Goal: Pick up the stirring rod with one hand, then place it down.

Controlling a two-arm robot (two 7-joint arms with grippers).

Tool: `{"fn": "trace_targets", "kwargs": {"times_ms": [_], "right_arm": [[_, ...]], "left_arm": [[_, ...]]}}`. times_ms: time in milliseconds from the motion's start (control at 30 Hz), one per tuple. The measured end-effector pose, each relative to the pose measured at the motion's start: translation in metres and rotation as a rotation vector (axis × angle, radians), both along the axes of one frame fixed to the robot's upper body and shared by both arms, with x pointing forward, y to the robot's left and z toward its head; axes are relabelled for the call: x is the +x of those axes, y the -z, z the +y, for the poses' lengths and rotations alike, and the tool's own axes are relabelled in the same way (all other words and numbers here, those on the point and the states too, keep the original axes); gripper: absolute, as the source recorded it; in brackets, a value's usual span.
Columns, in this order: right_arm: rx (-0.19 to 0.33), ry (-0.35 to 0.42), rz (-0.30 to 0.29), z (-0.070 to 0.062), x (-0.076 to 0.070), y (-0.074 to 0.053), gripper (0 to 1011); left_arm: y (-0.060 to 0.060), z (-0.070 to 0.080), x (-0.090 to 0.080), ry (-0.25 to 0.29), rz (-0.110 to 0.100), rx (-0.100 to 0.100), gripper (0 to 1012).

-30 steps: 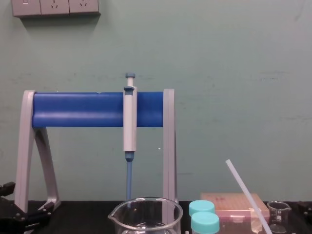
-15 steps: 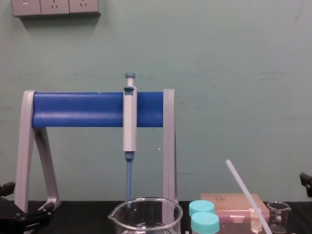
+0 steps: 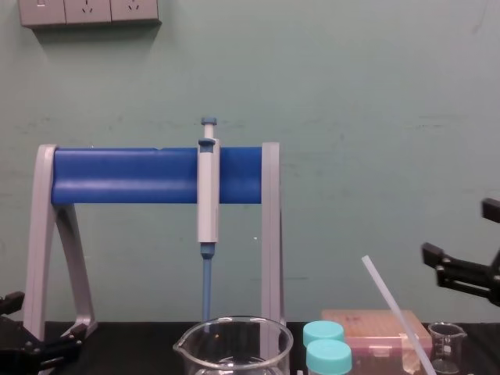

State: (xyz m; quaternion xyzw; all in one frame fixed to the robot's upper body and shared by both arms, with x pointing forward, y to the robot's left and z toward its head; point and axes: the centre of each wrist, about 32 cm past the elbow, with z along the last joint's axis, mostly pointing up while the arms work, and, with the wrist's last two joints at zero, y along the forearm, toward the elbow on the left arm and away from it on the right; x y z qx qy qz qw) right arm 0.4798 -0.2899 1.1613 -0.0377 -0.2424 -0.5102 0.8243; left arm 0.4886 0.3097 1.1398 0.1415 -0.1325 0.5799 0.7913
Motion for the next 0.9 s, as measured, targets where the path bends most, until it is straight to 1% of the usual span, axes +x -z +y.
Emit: {"fn": "trace_targets", "kwargs": {"times_ms": [67, 133, 167, 200, 233, 333, 367, 467, 500, 700, 900], "right_arm": [[-0.005, -0.053, -0.015, 0.004, 0.001, -0.002, 1003], [-0.007, -0.076, -0.017, 0.006, 0.002, -0.003, 1003], [-0.005, -0.101, -0.014, 0.007, 0.002, -0.003, 1003], [-0.005, -0.101, -0.014, 0.007, 0.002, -0.003, 1003], [0.007, -0.126, -0.003, 0.008, 0.004, -0.004, 1003], [0.039, -0.162, 0.029, 0.008, 0.006, -0.004, 1003], [0.053, -0.176, 0.050, 0.008, 0.008, -0.003, 1003], [0.082, -0.194, 0.094, 0.007, 0.011, -0.002, 1003], [0.082, -0.194, 0.094, 0.007, 0.011, -0.002, 1003], [0.116, -0.224, 0.155, 0.005, 0.020, 0.000, 1003], [0.125, -0.241, 0.176, 0.003, 0.026, -0.001, 1003]], "left_arm": [[0.000, 0.000, 0.000, 0.000, 0.000, 0.000, 1000], [0.000, 0.000, 0.000, 0.000, 0.000, 0.000, 1000], [0.000, 0.000, 0.000, 0.000, 0.000, 0.000, 1000], [0.000, 0.000, 0.000, 0.000, 0.000, 0.000, 1000], [0.000, 0.000, 0.000, 0.000, 0.000, 0.000, 1000], [0.000, 0.000, 0.000, 0.000, 0.000, 0.000, 1000], [0.000, 0.000, 0.000, 0.000, 0.000, 0.000, 1000], [0.000, 0.000, 0.000, 0.000, 0.000, 0.000, 1000], [0.000, 0.000, 0.000, 0.000, 0.000, 0.000, 1001], [0.000, 0.000, 0.000, 0.000, 0.000, 0.000, 1000], [0.000, 0.000, 0.000, 0.000, 0.000, 0.000, 1000]]}}
